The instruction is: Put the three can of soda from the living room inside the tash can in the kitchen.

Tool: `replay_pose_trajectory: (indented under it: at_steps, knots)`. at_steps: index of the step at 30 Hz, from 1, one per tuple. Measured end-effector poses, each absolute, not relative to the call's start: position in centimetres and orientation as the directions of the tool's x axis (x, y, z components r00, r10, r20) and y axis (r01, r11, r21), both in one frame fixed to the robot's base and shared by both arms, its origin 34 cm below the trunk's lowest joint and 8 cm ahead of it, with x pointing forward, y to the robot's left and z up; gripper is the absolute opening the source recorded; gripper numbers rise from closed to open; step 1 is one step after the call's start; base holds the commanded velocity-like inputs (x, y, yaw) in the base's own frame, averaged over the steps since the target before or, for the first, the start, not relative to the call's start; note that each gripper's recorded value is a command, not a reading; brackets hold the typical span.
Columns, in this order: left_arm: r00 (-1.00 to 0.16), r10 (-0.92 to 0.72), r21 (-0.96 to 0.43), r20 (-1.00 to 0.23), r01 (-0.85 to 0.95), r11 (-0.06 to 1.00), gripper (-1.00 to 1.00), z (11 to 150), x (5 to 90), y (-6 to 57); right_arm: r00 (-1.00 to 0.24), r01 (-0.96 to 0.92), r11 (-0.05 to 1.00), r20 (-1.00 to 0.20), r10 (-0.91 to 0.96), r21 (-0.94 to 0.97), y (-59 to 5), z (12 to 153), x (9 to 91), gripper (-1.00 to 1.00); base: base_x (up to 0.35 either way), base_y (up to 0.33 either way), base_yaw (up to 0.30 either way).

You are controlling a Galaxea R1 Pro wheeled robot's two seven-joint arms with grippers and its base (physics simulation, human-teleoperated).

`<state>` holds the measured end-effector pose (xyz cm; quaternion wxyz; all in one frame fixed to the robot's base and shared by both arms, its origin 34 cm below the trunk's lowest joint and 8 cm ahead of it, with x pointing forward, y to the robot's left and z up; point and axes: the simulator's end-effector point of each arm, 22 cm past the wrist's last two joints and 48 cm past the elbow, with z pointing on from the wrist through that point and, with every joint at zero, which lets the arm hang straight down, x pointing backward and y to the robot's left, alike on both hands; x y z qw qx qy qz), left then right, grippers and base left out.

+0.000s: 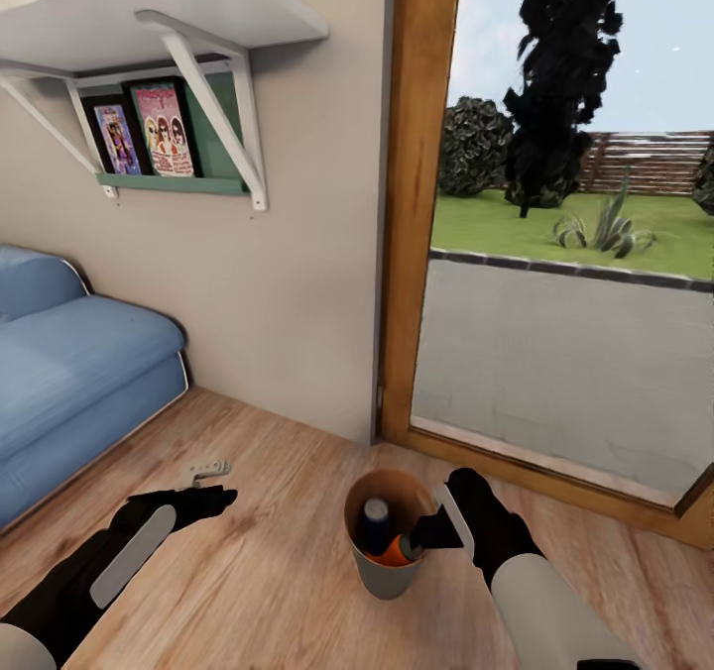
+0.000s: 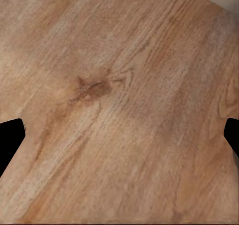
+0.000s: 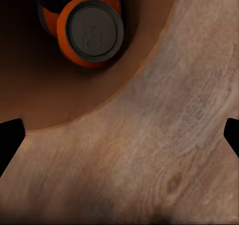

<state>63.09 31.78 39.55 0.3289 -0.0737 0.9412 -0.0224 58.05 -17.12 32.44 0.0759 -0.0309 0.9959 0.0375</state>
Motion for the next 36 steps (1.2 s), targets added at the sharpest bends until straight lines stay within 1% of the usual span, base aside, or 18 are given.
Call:
replay_pose_trajectory:
  at_steps: [10, 14, 29, 36]
  knots:
    - [-0.772, -0.155, -0.089, -0.617, -0.127, 0.988, 1.0, 39.6, 63.2, 31.9, -0.987, -0.067, 0.995, -0.154, -0.056, 0.067, -17.3, 32.4, 58.1, 1.0, -0.31, 0.0, 0.0]
    - [-0.771, -0.155, -0.09, -0.618, -0.127, 0.988, 1.0, 39.6, 63.2, 31.9, -0.987, -0.067, 0.995, -0.153, -0.056, 0.067, -17.3, 32.4, 58.1, 1.0, -0.205, 0.0, 0.0]
    - [-0.771, -0.156, -0.093, -0.617, -0.126, 0.988, 1.0, 39.6, 63.1, 31.8, -0.987, -0.066, 0.996, -0.153, -0.056, 0.061, -17.7, 32.4, 58.1, 1.0, -0.015, 0.0, 0.0]
    - [-0.775, -0.166, -0.083, -0.61, -0.145, 0.986, 1.0, 39.7, 62.6, 32.7, -0.982, -0.068, 0.996, -0.181, -0.056, 0.059, -17.7, 33.9, 58.5, 1.0, 0.0, 0.0, 0.0]
